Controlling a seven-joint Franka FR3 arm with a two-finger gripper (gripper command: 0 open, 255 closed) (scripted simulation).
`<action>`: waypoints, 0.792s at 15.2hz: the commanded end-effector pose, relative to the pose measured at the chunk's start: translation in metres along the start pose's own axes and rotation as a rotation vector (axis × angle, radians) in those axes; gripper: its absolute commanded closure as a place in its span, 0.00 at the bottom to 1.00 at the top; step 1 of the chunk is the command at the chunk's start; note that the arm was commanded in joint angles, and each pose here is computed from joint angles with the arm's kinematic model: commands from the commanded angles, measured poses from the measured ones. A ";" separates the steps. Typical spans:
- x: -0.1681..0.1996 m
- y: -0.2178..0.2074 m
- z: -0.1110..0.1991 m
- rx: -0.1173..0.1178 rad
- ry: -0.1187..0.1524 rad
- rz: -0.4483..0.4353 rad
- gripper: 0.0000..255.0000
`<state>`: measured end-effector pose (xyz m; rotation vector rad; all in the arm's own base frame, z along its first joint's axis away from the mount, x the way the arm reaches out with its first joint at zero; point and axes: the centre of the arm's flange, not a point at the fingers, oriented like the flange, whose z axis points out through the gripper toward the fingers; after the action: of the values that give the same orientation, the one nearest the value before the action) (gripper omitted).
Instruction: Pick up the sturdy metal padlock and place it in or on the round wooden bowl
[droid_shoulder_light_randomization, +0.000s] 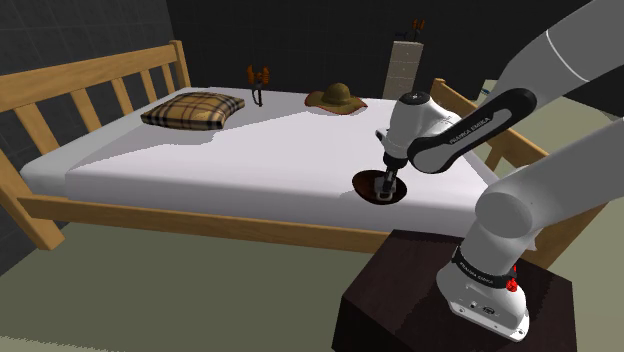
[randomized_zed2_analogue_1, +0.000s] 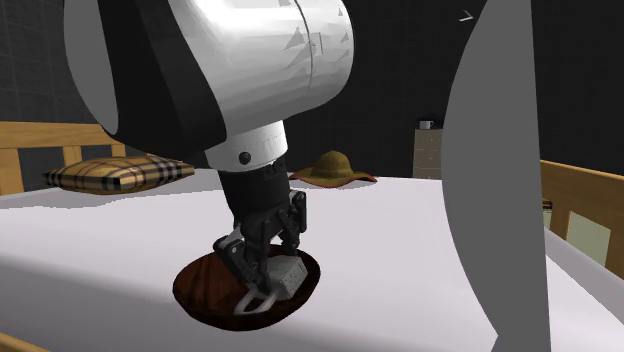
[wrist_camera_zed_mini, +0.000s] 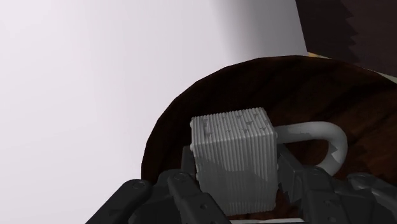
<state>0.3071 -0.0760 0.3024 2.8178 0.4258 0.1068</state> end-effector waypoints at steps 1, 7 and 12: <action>-0.001 -0.001 0.001 0.001 -0.002 -0.001 1.00; 0.000 0.004 -0.014 0.001 -0.002 -0.001 1.00; 0.001 0.012 -0.040 0.001 -0.002 -0.001 1.00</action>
<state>0.3072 -0.0763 0.3380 2.8183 0.4263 0.1043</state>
